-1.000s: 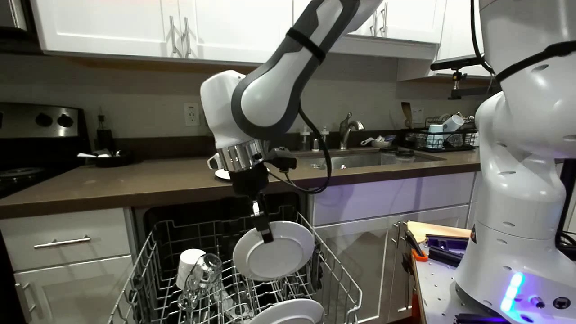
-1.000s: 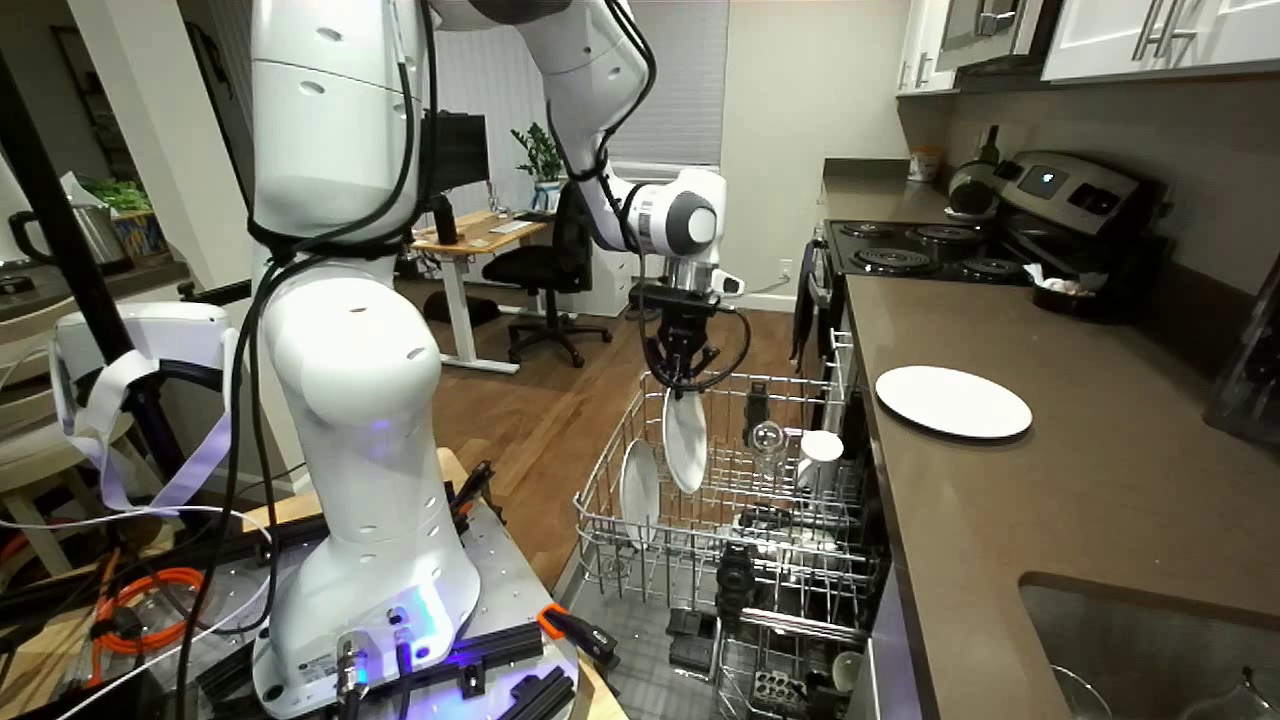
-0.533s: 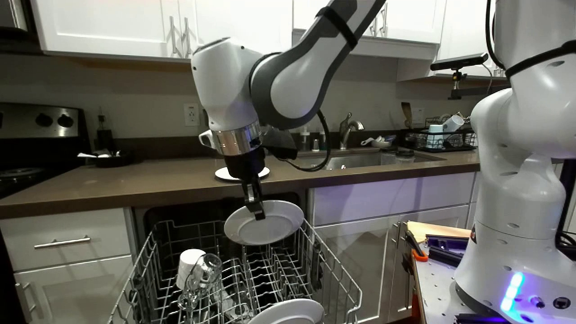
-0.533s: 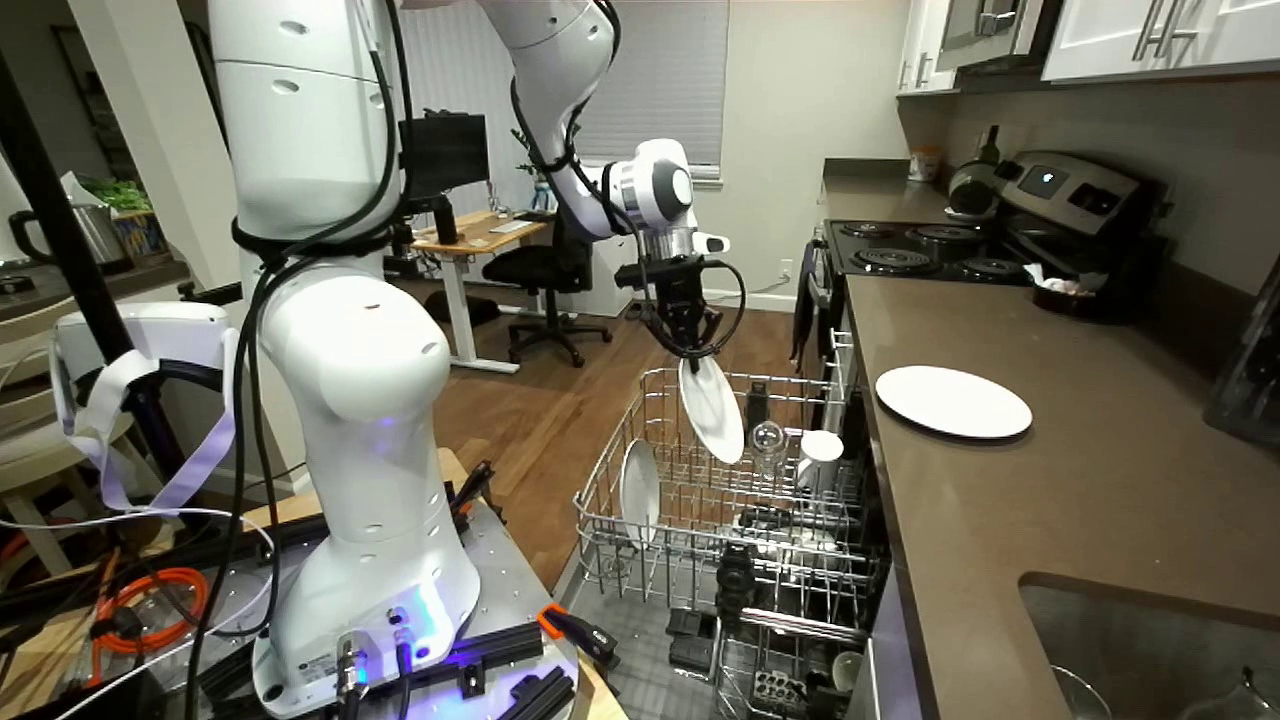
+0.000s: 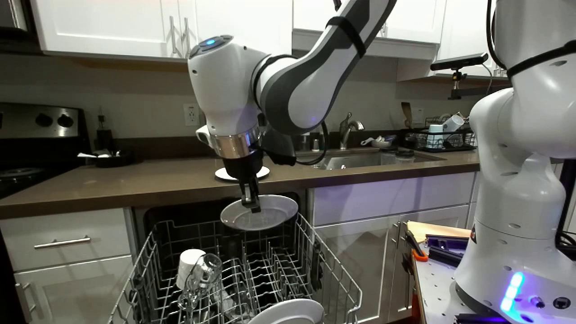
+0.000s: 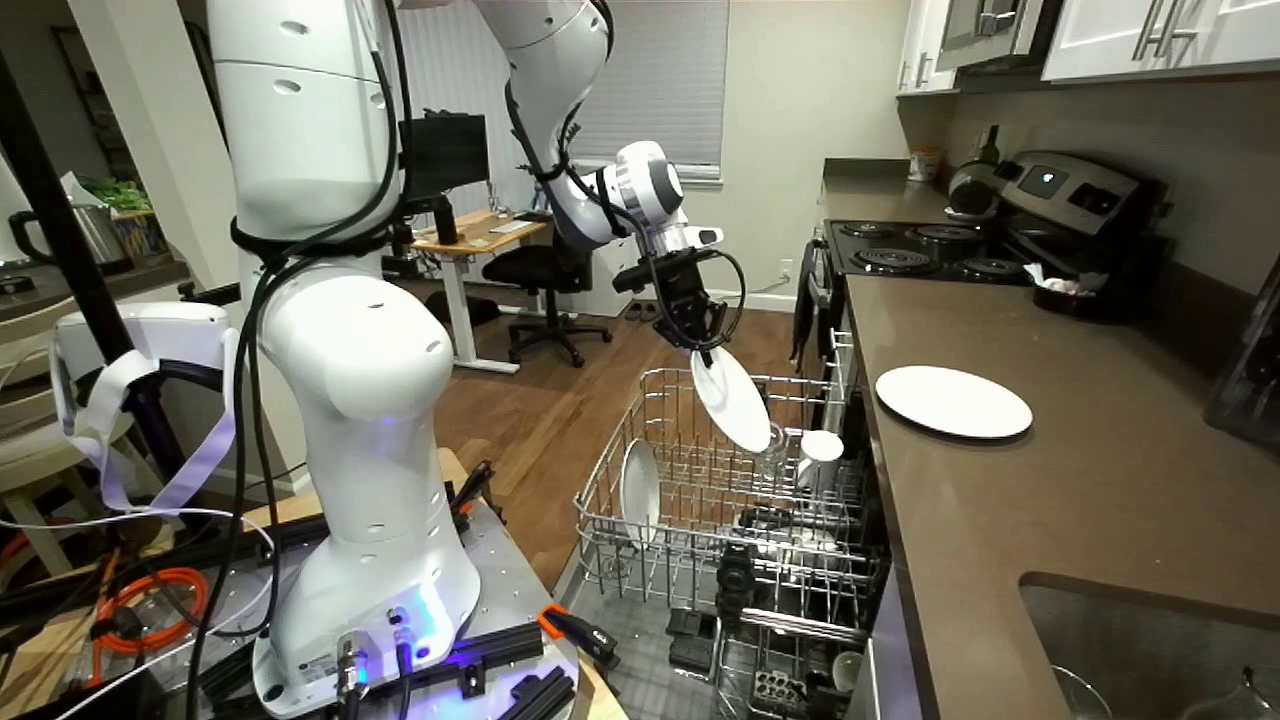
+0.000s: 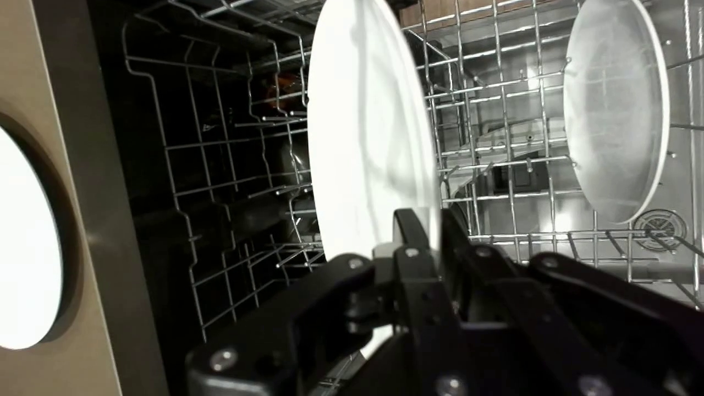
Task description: Remove the right plate from the dishwasher and put it on the top of the plate on the countertop
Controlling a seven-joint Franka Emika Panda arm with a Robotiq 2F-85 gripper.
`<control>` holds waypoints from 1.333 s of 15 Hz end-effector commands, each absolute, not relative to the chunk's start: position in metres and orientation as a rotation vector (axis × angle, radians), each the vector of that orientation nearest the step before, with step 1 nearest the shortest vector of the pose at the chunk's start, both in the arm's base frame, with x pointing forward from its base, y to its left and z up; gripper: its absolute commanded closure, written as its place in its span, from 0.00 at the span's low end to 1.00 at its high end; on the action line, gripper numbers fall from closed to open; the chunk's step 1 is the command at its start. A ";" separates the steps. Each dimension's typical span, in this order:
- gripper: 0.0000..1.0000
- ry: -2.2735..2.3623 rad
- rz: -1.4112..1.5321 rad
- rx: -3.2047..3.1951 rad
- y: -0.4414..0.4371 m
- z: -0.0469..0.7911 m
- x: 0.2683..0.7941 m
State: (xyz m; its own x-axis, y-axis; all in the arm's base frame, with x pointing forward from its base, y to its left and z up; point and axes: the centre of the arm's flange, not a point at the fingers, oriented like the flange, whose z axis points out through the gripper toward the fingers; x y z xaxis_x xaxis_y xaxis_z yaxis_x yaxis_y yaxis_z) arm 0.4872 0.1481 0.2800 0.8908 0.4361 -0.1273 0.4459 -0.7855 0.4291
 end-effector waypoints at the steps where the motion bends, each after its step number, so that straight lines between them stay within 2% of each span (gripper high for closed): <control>1: 0.92 0.642 -0.029 2.600 0.148 0.280 0.487; 10: 0.92 0.512 0.025 2.326 0.146 0.310 0.488; 20: 0.92 0.558 0.166 2.081 0.097 0.327 0.536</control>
State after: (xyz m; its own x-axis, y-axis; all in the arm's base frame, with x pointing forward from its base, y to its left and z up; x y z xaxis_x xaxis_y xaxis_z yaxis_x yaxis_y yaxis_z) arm 0.5188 0.1139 0.3188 0.8823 0.4553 -0.1189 0.3663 -0.5057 0.7811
